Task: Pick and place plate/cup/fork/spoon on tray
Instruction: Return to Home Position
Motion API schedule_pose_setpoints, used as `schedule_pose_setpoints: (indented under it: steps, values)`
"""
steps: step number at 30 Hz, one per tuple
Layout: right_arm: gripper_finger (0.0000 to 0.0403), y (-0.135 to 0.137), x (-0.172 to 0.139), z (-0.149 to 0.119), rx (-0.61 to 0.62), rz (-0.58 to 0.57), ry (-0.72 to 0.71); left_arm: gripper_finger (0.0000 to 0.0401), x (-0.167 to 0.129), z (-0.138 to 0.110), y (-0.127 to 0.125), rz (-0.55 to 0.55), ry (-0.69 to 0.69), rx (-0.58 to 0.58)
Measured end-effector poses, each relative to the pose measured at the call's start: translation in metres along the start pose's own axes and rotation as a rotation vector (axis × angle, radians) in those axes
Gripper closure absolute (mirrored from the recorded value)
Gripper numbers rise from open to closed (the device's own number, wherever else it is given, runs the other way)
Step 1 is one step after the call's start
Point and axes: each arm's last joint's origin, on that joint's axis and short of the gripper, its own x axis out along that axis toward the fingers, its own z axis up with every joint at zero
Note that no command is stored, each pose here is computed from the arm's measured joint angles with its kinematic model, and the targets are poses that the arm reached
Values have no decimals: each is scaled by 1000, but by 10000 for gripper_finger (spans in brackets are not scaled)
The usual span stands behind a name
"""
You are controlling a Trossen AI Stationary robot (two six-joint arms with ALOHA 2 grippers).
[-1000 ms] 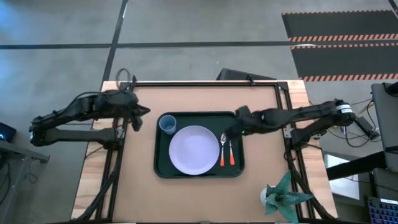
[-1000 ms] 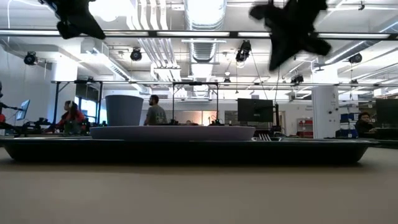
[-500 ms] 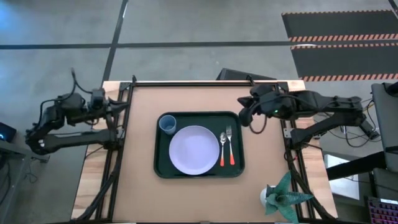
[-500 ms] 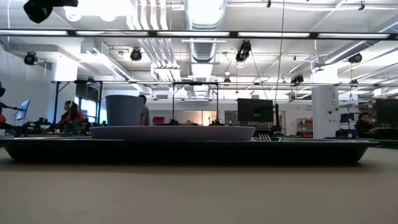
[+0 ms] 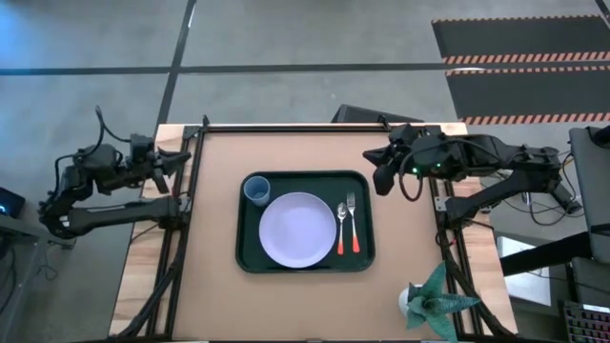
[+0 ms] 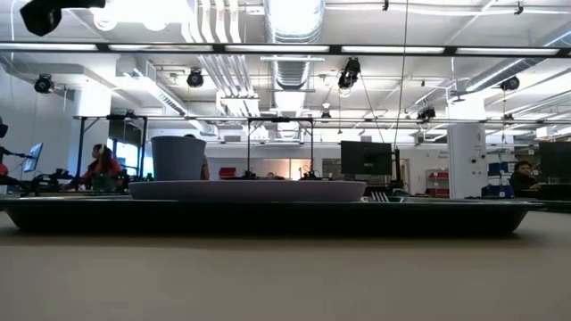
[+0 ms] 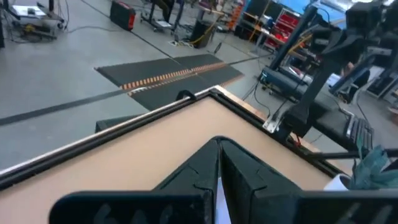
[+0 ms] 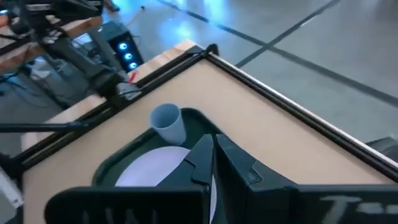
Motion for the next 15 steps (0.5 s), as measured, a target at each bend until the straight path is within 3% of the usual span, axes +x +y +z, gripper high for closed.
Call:
schedule_pose_setpoints:
  steps: [8,11,15]
  values:
    - [394,-9,-21,0,28,56,104,401,-3,-3,1,-26,11,-4]
    - [394,-11,-34,-1,-111,97,85,401,-2,-2,-1,-75,-2,106]
    - [394,-18,-61,8,-273,186,-46,401,0,-4,-4,-199,-21,217]
